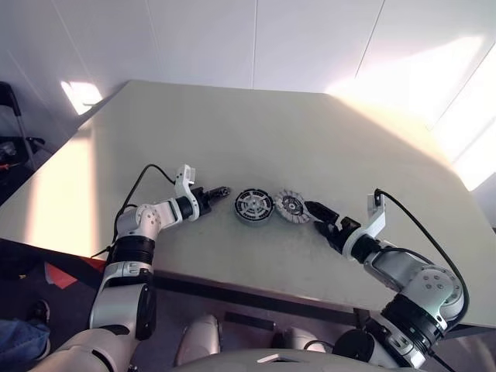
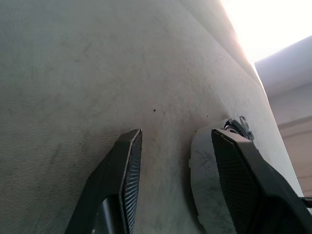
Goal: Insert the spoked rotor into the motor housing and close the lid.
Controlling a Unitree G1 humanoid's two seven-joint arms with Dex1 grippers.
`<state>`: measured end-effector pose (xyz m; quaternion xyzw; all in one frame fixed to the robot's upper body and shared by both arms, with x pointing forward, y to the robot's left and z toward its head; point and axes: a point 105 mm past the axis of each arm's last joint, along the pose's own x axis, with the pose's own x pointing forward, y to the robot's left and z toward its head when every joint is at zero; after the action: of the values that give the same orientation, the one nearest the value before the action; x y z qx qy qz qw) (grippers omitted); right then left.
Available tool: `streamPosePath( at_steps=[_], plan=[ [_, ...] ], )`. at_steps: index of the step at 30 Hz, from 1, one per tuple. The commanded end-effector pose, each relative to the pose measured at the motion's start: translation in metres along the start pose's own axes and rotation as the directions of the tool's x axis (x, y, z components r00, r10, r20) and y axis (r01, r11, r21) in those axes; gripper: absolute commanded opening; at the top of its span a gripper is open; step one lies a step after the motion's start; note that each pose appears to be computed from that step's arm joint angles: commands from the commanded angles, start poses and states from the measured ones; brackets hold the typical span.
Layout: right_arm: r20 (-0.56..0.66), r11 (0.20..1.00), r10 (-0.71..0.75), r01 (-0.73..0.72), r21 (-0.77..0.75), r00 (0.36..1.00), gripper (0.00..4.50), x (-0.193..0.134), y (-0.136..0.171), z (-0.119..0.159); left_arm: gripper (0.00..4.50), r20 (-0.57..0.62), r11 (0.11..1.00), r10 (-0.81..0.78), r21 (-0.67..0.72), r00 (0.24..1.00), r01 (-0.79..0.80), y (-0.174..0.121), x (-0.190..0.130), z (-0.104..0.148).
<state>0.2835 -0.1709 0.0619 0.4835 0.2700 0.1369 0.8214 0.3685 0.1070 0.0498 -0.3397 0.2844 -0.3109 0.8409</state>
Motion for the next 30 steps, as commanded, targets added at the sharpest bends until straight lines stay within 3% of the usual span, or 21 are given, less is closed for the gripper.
streamPosePath(
  at_steps=[1,13,21,26,30],
  plan=[
    [-0.030,1.000,-0.004,0.004,0.005,1.000,4.45,0.013,0.001,-0.001,2.43,0.013,0.999,-0.007,0.033,1.000,0.006,-0.005,-0.002,0.009],
    [-0.027,0.996,0.085,-0.086,-0.007,0.996,4.45,0.033,0.026,0.003,2.43,0.030,0.999,0.005,0.048,1.000,-0.006,-0.001,-0.004,0.016],
    [0.037,0.986,0.163,-0.162,-0.041,0.986,4.45,0.054,0.051,0.020,2.43,0.024,0.998,0.002,0.064,1.000,-0.004,-0.003,0.000,0.017],
    [0.042,0.945,0.296,-0.287,-0.155,0.954,4.45,0.049,0.091,0.031,2.43,0.025,0.998,0.006,0.070,1.000,-0.008,-0.002,0.000,0.019],
    [-0.045,0.889,0.383,-0.382,-0.252,0.923,4.45,0.041,0.125,0.019,2.43,0.024,0.997,0.011,0.071,1.000,-0.012,0.000,0.000,0.018]
  ],
)
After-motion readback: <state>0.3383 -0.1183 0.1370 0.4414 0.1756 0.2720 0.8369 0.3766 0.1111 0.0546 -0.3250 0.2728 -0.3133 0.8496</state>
